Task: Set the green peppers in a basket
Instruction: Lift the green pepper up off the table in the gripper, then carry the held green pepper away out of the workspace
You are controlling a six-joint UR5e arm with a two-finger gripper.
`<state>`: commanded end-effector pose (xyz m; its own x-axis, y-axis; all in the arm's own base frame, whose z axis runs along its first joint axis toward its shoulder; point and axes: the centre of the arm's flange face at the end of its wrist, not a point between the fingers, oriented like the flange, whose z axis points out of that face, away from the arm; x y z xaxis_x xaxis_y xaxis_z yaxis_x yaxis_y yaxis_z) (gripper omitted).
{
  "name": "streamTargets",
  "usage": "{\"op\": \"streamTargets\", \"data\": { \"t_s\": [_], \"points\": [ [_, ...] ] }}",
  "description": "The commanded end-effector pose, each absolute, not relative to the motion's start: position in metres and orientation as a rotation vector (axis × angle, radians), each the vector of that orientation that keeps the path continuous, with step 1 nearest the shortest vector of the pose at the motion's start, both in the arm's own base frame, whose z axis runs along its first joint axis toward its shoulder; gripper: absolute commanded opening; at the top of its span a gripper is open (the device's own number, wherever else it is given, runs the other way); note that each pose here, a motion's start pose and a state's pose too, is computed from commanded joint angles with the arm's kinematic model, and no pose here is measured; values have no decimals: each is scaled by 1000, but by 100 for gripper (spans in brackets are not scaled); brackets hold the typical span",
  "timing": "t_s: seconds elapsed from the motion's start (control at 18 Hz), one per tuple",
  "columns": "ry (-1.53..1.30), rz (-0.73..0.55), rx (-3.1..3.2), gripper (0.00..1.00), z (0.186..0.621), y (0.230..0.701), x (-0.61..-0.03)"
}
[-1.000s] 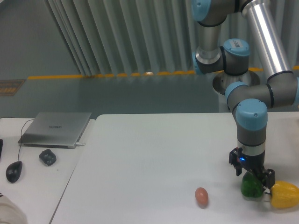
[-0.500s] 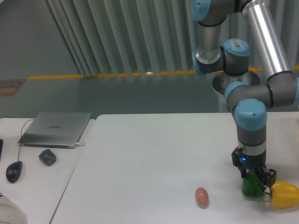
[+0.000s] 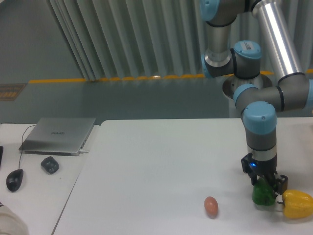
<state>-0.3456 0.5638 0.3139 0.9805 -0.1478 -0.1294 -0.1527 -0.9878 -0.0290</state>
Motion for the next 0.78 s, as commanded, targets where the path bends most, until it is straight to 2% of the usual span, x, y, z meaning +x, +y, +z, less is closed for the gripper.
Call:
{"op": "streamTargets", "data": {
  "t_s": [0.39,0.78],
  "points": [
    [244,265,-3031,44,363,554,-334],
    [326,324,-3023,44,388,508,-386]
  ]
}}
